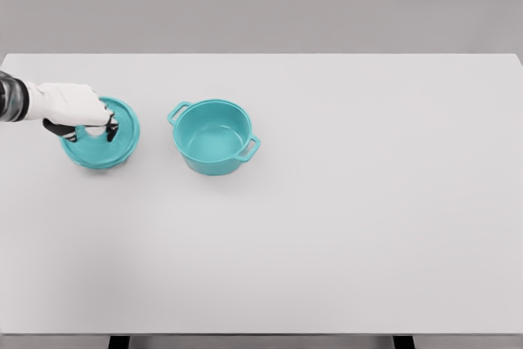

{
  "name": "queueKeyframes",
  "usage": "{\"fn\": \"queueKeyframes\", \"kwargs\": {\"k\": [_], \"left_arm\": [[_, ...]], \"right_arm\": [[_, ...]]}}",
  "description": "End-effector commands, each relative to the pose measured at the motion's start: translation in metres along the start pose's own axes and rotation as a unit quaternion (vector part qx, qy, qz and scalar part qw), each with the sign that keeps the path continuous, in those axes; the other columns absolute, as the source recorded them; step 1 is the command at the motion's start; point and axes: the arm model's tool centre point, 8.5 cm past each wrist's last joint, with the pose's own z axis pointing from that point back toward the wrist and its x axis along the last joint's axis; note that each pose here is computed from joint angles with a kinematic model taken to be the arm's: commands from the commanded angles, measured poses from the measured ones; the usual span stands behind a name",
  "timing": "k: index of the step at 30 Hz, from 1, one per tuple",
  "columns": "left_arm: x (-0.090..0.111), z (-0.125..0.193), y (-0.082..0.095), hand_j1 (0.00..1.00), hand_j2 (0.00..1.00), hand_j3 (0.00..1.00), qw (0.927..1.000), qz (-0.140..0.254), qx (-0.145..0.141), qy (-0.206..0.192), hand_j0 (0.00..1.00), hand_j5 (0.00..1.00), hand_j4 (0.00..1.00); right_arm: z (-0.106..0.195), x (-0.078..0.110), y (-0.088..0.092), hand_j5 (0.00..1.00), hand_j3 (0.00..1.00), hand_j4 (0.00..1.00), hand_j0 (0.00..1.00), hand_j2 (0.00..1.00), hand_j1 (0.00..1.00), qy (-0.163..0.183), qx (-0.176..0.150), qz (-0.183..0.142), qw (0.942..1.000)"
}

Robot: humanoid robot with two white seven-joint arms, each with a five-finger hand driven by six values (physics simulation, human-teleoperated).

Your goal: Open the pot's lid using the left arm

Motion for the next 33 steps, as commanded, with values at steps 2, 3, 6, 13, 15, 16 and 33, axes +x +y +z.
{"fn": "queueKeyframes", "kwargs": {"k": [2,3,6,13,15,16,33], "left_arm": [[-0.008,0.000,-0.007,1.00,1.00,1.00,0.9998,0.014,-0.006,0.010,1.00,1.00,1.00],[-0.010,0.000,-0.009,1.00,1.00,1.00,0.9997,0.018,-0.008,0.012,1.00,1.00,1.00],[-0.015,0.000,-0.015,1.00,1.00,1.00,0.9994,0.028,-0.013,0.018,1.00,1.00,1.00],[-0.020,-0.023,-0.026,1.00,1.00,1.00,0.9973,0.066,-0.022,0.021,1.00,1.00,1.00],[-0.021,-0.023,-0.026,1.00,1.00,1.00,0.9970,0.071,-0.021,0.022,1.00,1.00,1.00],[-0.021,-0.022,-0.025,1.00,1.00,1.00,0.9970,0.071,-0.020,0.023,1.00,1.00,1.00],[-0.085,0.028,-0.063,1.00,1.00,1.00,0.9595,0.263,0.064,0.077,1.00,1.00,1.00]], "right_arm": [[0.000,0.000,0.000,1.00,1.00,1.00,1.00,1.00,1.00,0.000,0.000,0.000,1.0000],[0.000,0.000,0.000,1.00,1.00,1.00,1.00,1.00,1.00,0.000,0.000,0.000,1.0000],[0.000,0.000,0.000,1.00,1.00,1.00,1.00,1.00,1.00,0.000,0.001,0.000,1.0000],[0.000,0.000,0.000,1.00,1.00,1.00,1.00,1.00,1.00,0.000,0.000,0.000,1.0000],[0.000,0.000,0.000,1.00,1.00,1.00,1.00,1.00,1.00,0.000,0.000,0.000,1.0000],[0.000,0.000,0.000,1.00,1.00,1.00,1.00,1.00,1.00,0.000,0.001,0.000,1.0000],[0.000,0.000,0.000,1.00,1.00,1.00,1.00,1.00,1.00,0.000,0.000,0.000,1.0000]]}}
